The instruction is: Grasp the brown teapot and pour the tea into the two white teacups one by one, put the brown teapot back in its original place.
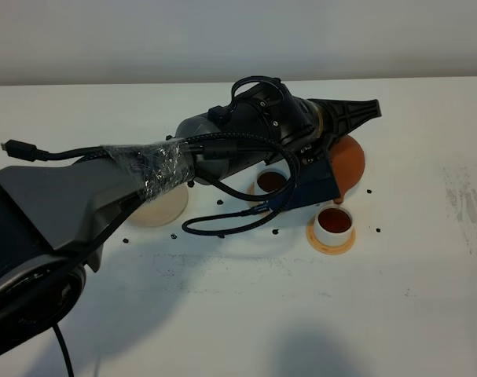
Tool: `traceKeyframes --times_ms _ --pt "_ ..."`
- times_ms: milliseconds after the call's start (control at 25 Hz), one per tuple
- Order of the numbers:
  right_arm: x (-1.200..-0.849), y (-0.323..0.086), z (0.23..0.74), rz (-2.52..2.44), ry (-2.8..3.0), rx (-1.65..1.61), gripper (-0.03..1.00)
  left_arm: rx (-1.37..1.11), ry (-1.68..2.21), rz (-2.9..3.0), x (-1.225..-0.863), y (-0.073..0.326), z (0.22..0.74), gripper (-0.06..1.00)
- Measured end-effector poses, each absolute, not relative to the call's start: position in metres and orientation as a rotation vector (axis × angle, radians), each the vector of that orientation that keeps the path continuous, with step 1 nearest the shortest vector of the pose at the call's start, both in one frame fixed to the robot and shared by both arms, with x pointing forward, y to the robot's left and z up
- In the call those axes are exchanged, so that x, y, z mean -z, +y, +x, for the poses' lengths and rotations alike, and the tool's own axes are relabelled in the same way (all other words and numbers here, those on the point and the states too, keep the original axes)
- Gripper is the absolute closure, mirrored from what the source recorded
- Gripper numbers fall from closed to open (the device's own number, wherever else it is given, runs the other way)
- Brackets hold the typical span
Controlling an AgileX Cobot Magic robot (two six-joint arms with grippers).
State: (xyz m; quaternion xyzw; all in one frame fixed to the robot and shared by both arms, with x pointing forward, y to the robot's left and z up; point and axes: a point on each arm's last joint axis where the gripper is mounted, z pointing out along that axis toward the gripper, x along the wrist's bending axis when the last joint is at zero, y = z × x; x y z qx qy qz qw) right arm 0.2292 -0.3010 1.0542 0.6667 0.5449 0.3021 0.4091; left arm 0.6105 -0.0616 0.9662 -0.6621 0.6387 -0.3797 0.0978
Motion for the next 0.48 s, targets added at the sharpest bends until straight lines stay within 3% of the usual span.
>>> traceKeyframes --times_ms 480 --pt "-1.054 -0.301 0.229 1.684 1.368 -0.764 0.57 1.071 1.801 -2.151 -0.984 -0.054 0.603 0.86"
